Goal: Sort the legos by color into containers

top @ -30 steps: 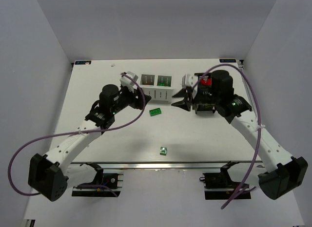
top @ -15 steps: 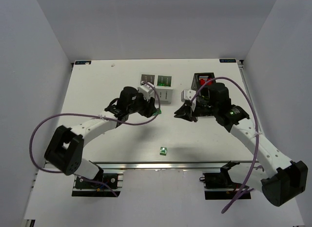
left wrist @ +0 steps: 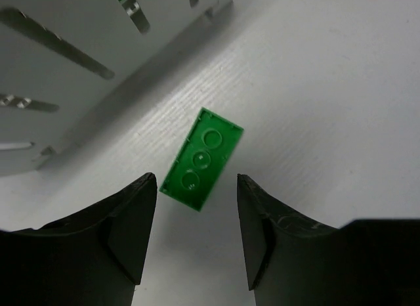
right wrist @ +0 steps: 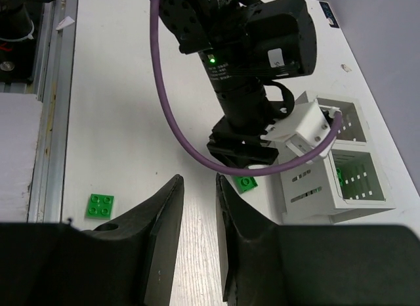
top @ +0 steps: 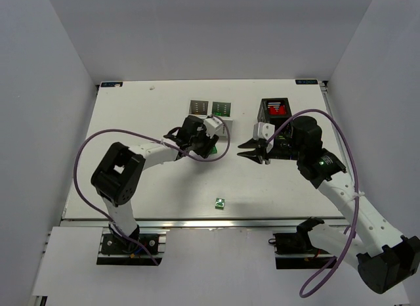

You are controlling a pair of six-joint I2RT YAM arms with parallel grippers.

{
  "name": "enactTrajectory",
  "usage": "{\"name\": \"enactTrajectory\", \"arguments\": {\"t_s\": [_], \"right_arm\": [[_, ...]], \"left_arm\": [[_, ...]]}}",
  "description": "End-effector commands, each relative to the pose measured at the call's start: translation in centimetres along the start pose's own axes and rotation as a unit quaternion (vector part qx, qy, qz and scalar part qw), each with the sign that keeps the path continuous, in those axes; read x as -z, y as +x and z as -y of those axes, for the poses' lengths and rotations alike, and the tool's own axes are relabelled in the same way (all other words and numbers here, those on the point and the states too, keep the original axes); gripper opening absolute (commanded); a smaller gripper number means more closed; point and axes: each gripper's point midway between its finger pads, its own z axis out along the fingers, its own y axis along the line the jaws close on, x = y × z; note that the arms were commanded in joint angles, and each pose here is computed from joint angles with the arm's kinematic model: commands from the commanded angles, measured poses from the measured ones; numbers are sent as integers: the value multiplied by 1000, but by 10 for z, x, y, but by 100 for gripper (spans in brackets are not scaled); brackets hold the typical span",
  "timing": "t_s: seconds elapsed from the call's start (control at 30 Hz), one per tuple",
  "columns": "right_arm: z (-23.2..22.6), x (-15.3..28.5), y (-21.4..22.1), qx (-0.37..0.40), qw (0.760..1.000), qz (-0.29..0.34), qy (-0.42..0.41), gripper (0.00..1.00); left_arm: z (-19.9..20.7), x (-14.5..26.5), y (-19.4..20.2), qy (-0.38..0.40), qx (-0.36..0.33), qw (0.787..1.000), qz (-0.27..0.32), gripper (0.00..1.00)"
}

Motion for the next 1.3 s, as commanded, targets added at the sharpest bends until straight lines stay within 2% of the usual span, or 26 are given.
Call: {"name": "enactTrajectory", "arguments": {"t_s": [0.0,0.33,0.67,0.83,0.97,1.0,1.07,1.13,1.2,1.27], "right_arm": [[4,0,-4,8,1000,8,8,32],[7,1,-3,13,1000,5,15,34],[7,0,-1,11,1000,3,15,34],[7,0,-1,13,1000,4,13,34],[6,1,-2,15,1000,4,14,34],[6,1,-2,15,1000,4,13,34],[6,2,-3,18,1000,5,15,34],[5,2,-5,19,1000,8,14,34],[5,2,-6,19,1000,9,15,34],[5,3,-6,18,1000,9,17,34]], "left_arm": [[-13,-5,-22,-28,-26,999,18,62],[-13,-24,-15,-18,-35,999,-9,64],[-5,-26,-1,7,-38,999,-32,66],[-7,-31,5,-2,-27,999,-40,63],[-9,-25,-2,-11,-19,999,-34,51],[-10,-22,-5,-13,-18,999,-30,44],[-8,-10,-16,-18,-12,1000,-15,39],[-5,6,-34,-26,-5,1000,13,26],[2,18,-48,-21,-1,999,33,20],[14,36,-70,-2,7,998,66,9]]}}
